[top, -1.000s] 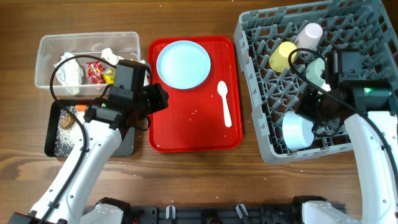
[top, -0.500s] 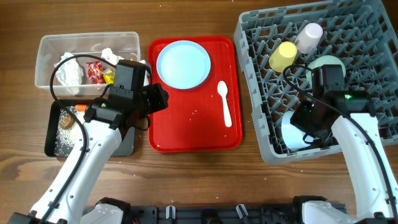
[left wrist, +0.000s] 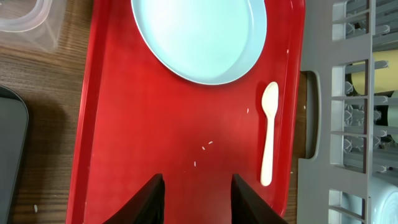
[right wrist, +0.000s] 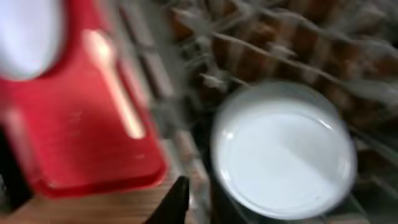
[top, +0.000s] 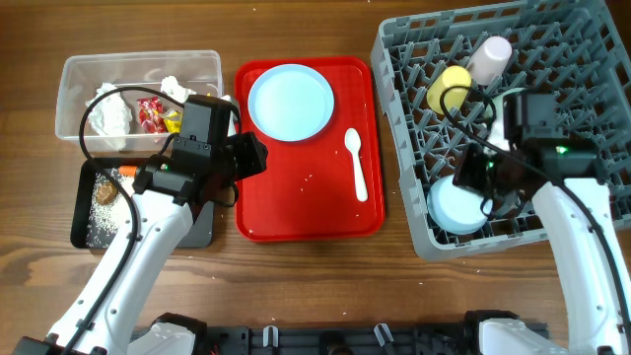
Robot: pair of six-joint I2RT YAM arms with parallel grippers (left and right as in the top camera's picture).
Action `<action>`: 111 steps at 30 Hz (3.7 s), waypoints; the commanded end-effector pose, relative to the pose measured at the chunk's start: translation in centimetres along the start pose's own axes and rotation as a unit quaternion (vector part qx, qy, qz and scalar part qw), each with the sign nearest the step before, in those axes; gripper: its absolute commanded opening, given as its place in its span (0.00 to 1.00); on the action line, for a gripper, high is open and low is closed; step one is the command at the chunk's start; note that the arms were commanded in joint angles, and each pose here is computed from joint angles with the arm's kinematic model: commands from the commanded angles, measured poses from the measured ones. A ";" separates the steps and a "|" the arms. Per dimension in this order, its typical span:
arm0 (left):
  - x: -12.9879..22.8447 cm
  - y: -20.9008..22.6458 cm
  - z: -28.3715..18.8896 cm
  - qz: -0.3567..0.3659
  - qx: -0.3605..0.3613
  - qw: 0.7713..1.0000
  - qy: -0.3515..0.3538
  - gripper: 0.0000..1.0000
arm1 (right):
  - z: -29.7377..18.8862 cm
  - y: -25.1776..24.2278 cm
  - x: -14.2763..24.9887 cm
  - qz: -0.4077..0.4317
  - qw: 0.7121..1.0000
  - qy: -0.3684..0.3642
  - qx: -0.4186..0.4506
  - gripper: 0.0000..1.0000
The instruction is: Sort waste into correct bins and load items into the dishwasher rack
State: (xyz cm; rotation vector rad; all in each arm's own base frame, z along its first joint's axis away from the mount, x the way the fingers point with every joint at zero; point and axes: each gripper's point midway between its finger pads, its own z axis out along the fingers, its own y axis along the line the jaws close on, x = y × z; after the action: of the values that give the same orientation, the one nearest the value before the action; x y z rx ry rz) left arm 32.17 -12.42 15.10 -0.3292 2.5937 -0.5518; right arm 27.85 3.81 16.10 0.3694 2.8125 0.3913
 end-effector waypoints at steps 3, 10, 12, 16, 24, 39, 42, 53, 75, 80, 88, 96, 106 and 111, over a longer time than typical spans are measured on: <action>-0.3 -0.1 -0.2 0.011 -0.005 1.000 -0.003 0.36 | -0.4 3.8 0.4 -0.114 0.989 0.007 -0.094 0.31; -0.3 -0.1 -0.2 0.011 -0.005 1.000 -0.003 0.36 | 3.8 3.7 1.4 -0.165 0.984 0.062 -0.031 0.48; -0.2 0.0 -0.2 0.010 -0.007 1.000 0.000 0.37 | 5.1 3.8 1.6 -0.161 0.984 0.078 -0.026 0.49; 0.0 0.1 -0.2 0.010 -0.009 1.000 0.003 0.37 | 8.1 3.4 1.6 -0.151 0.983 0.109 -0.009 0.50; 0.0 0.1 -0.2 0.010 -0.009 1.000 0.003 0.39 | 10.5 3.3 1.6 -0.110 0.985 0.131 -0.009 0.04; 0.2 0.9 -0.2 0.008 -0.031 0.999 0.006 0.41 | 10.7 4.9 -0.2 -0.091 0.991 0.095 -0.039 0.44; 0.2 0.9 -0.2 0.008 -0.031 0.999 0.006 0.44 | 9.7 5.7 -1.5 -0.096 0.991 0.077 -0.046 0.61; -4.1 -0.6 3.8 0.047 -0.004 0.997 -0.058 0.41 | 3.6 10.0 -3.9 -0.108 0.987 0.047 -0.111 0.65; -5.1 3.4 14.8 -0.071 -0.058 0.993 -0.077 0.42 | 4.2 11.2 -1.9 -0.167 0.980 0.062 -0.092 0.66; -4.9 3.7 15.7 -0.080 -0.059 0.992 -0.075 0.42 | 4.3 10.7 -1.9 -0.166 0.981 0.063 -0.077 0.66; -4.0 4.0 17.1 -0.089 -0.064 0.992 -0.066 0.37 | 4.3 10.7 -1.9 -0.166 0.981 0.063 -0.077 0.66; -3.5 4.2 17.6 -0.087 -0.068 0.992 -0.059 0.15 | 4.3 10.7 -1.9 -0.166 0.981 0.063 -0.077 0.66; -5.6 2.1 14.1 -0.081 -0.042 0.992 -0.091 0.04 | 4.3 10.7 -2.0 -0.166 0.981 0.062 -0.078 0.66; -6.6 0.7 10.0 -0.055 -0.033 0.992 -0.112 0.04 | 4.4 11.4 -3.2 -0.173 0.980 0.035 -0.088 0.63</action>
State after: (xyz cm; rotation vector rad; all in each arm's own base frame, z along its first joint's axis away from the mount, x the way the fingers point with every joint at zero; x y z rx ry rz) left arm 42.38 -13.07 5.09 -0.5947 2.4675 -0.4354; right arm 33.60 14.42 15.20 -0.1375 2.8668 0.5951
